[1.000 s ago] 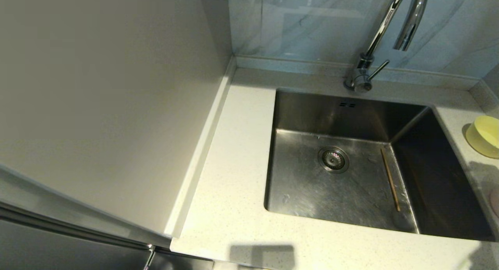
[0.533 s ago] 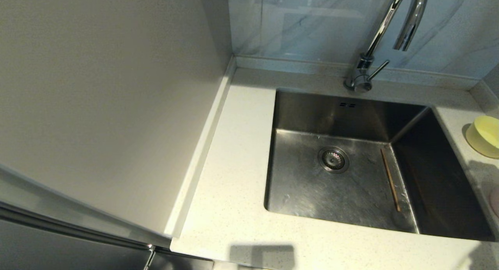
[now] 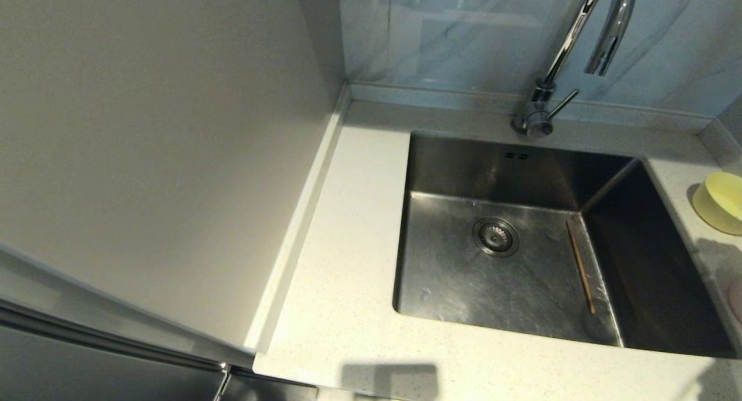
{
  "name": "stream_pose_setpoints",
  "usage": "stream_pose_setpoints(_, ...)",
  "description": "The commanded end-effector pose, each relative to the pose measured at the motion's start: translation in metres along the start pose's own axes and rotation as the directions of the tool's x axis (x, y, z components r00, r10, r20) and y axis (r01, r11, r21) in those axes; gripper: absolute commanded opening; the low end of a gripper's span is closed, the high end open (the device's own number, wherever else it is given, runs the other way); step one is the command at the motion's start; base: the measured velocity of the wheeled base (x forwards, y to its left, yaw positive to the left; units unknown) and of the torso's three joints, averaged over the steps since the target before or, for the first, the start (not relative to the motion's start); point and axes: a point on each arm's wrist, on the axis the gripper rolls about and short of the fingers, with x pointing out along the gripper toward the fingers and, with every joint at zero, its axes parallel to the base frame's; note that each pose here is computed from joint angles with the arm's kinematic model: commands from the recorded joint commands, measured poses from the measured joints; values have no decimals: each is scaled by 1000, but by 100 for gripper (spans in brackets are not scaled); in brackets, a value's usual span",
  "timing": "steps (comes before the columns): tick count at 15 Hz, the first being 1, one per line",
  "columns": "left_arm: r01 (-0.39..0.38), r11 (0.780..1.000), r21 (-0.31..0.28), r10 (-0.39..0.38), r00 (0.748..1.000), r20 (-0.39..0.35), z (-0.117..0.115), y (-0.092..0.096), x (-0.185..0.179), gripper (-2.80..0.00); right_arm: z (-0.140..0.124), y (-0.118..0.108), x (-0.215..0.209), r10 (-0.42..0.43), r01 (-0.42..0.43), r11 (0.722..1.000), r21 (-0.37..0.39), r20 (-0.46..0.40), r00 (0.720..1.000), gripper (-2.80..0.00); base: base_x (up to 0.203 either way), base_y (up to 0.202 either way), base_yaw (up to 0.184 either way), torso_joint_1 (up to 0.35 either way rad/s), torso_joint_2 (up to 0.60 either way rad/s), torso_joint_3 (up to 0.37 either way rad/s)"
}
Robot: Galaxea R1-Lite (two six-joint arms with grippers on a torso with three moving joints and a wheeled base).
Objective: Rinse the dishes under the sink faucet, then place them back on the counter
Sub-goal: Put a bowl into the sink
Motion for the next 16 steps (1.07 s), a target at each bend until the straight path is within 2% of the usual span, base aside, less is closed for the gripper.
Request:
stream_pose_setpoints(1, -1, 1000, -1, 1, 1000, 3, 0, 0, 0, -280, -1, 0, 1, 0, 0, 1000, -2, -9, 1000, -280, 0, 0, 0, 0, 0, 0)
stream_pose_setpoints(16, -1, 1000, -1, 1, 1000, 3, 0, 0, 0, -280, -3, 6, 4, 18, -18, 999, -26, -23, 1000, -280, 0, 0, 0, 0, 0, 0)
